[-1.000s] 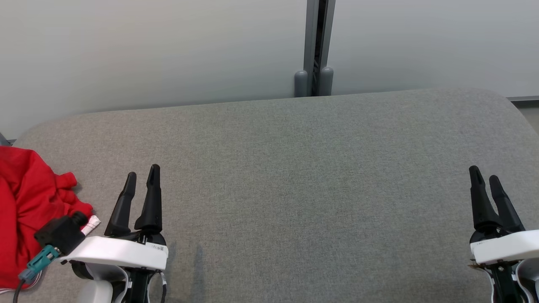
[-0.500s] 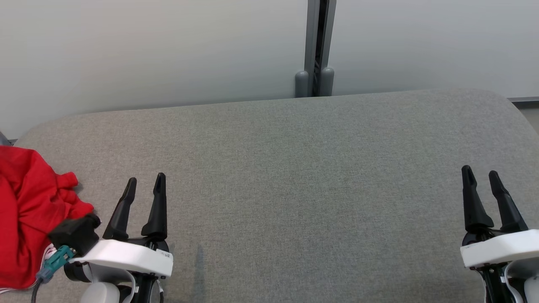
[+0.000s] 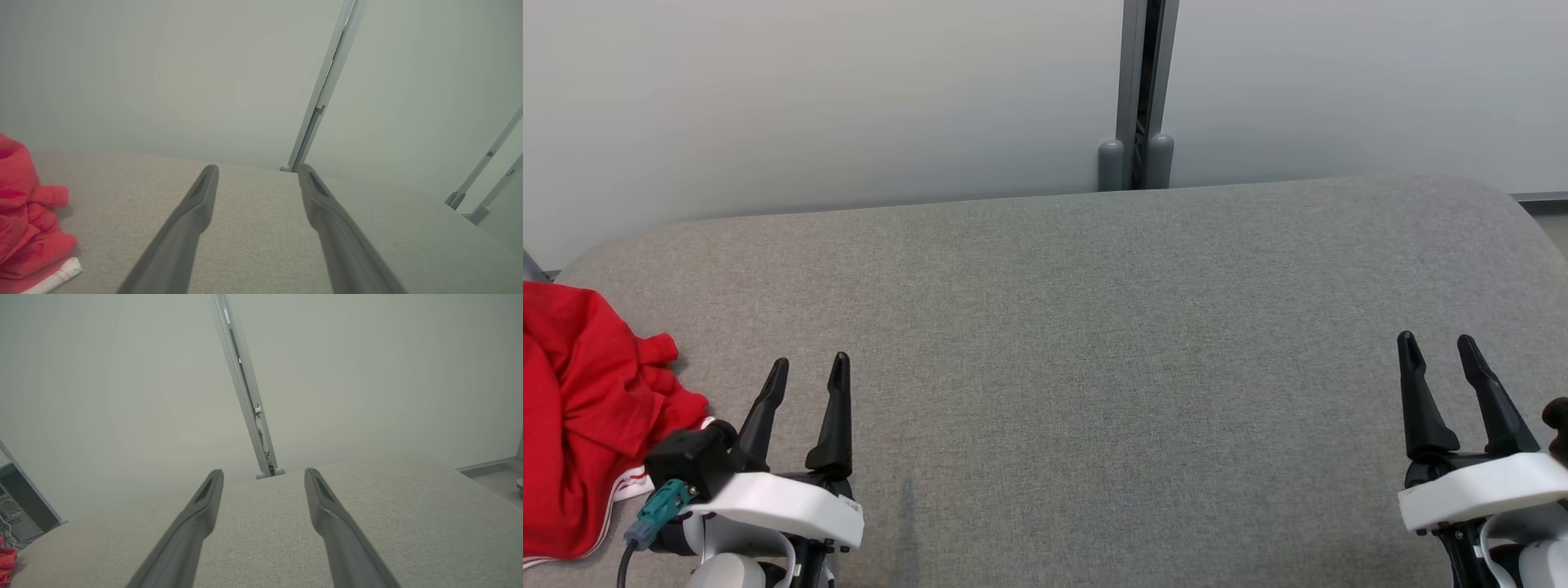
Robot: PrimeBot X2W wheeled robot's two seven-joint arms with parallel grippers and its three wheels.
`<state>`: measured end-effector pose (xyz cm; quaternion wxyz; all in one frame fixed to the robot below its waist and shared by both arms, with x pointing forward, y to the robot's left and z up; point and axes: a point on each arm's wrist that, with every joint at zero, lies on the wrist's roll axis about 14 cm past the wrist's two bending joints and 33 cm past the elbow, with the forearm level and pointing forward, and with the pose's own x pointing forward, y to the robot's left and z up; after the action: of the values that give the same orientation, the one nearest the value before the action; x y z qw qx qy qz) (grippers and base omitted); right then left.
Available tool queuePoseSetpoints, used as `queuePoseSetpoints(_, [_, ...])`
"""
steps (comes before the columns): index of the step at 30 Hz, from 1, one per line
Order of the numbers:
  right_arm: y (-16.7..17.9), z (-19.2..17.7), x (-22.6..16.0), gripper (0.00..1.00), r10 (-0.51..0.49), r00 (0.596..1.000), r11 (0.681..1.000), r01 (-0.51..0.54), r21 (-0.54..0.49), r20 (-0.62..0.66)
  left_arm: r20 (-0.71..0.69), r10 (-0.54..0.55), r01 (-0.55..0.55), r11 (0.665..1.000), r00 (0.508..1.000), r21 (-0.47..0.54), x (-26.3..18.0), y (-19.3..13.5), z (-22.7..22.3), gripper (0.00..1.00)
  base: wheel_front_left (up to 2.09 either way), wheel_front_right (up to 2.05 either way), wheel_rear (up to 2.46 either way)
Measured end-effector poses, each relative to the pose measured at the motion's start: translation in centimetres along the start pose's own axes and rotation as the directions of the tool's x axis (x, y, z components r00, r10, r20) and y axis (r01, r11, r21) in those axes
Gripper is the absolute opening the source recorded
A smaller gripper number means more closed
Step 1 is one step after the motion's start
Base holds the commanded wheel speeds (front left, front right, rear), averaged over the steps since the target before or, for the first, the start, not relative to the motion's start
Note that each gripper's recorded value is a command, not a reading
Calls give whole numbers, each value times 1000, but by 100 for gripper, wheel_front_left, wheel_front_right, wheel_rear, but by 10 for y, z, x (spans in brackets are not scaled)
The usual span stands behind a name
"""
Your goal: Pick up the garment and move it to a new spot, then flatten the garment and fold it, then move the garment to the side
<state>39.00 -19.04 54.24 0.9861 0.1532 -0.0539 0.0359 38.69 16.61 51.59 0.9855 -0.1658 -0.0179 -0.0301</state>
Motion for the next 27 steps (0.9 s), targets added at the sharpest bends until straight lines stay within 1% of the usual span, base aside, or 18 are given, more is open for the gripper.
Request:
queuePoseSetpoints(13, [0,-6,-3,100,5,1000,995,-7,-96,-14,-16,1,1,995,1000,97,-1,1,-6,100,0,0,0])
queuePoseSetpoints(27, [3,-8,-4,100,18,1000,988,-20,-156,-15,-47,-4,12,986,999,167,-1,0,-14,100,0,0,0])
